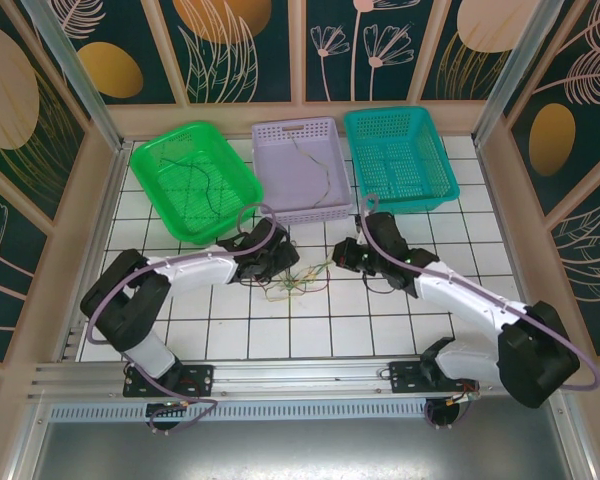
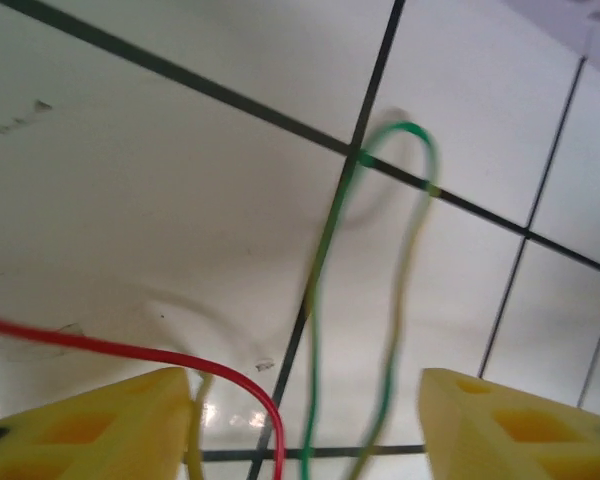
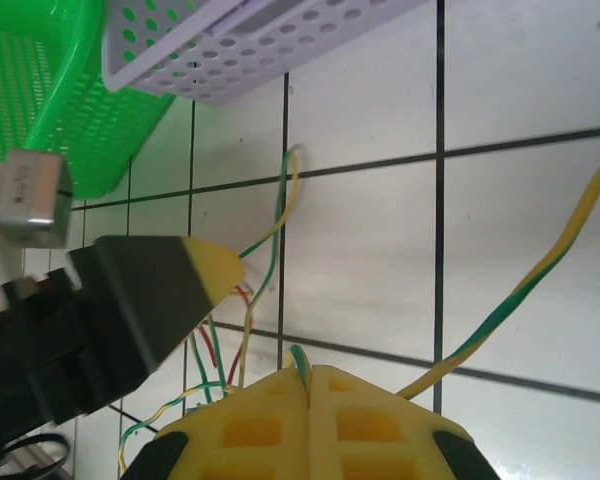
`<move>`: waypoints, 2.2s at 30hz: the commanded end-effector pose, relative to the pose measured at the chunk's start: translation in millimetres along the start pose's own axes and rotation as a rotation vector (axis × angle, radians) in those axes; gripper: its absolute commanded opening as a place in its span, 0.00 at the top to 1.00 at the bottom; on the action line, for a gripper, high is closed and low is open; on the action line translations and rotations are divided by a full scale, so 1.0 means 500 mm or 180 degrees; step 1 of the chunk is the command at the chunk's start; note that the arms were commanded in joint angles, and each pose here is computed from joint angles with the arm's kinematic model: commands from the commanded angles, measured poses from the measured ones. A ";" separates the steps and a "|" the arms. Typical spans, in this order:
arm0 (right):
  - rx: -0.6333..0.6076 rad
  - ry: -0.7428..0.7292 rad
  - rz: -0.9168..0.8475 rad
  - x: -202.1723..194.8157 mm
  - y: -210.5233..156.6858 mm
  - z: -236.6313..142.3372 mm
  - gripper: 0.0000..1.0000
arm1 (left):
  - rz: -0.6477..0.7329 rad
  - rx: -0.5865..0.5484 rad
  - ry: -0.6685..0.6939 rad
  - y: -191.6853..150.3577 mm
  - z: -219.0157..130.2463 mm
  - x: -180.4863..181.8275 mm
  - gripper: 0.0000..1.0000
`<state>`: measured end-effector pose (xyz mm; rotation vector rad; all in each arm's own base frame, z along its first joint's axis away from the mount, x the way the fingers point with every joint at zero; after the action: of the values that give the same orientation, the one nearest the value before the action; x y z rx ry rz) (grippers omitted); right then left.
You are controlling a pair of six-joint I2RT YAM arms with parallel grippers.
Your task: Untangle the cables
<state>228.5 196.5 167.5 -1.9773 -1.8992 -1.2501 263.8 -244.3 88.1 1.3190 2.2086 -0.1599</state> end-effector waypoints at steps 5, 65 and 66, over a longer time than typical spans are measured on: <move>-0.0140 0.0162 0.0305 -0.003 0.007 -0.044 1.00 | -0.0023 0.0089 0.0006 -0.015 0.028 0.014 0.84; -0.0175 0.1001 0.2300 -0.093 -0.086 -0.107 0.57 | -0.0431 0.0043 -0.0987 0.007 -0.153 -0.096 1.00; -0.0194 0.1030 0.2320 -0.092 -0.086 -0.104 0.56 | -0.0424 0.0045 -0.0984 0.008 -0.152 -0.096 1.00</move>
<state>175.6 132.8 157.8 -2.0758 -0.9214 -1.2988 251.1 -245.7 168.8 1.0905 2.0441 -0.3674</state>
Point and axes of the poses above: each hand's point on the last joint's axis, 136 mm out from that joint toward the fingers, its own z axis out along the fingers, its own x axis along the line the jaws close on, y = z × x, the point moved 6 cm from there along -z, back along the fingers, and after that the axes turned 3 degrees about -z, right-handed, at the moved point
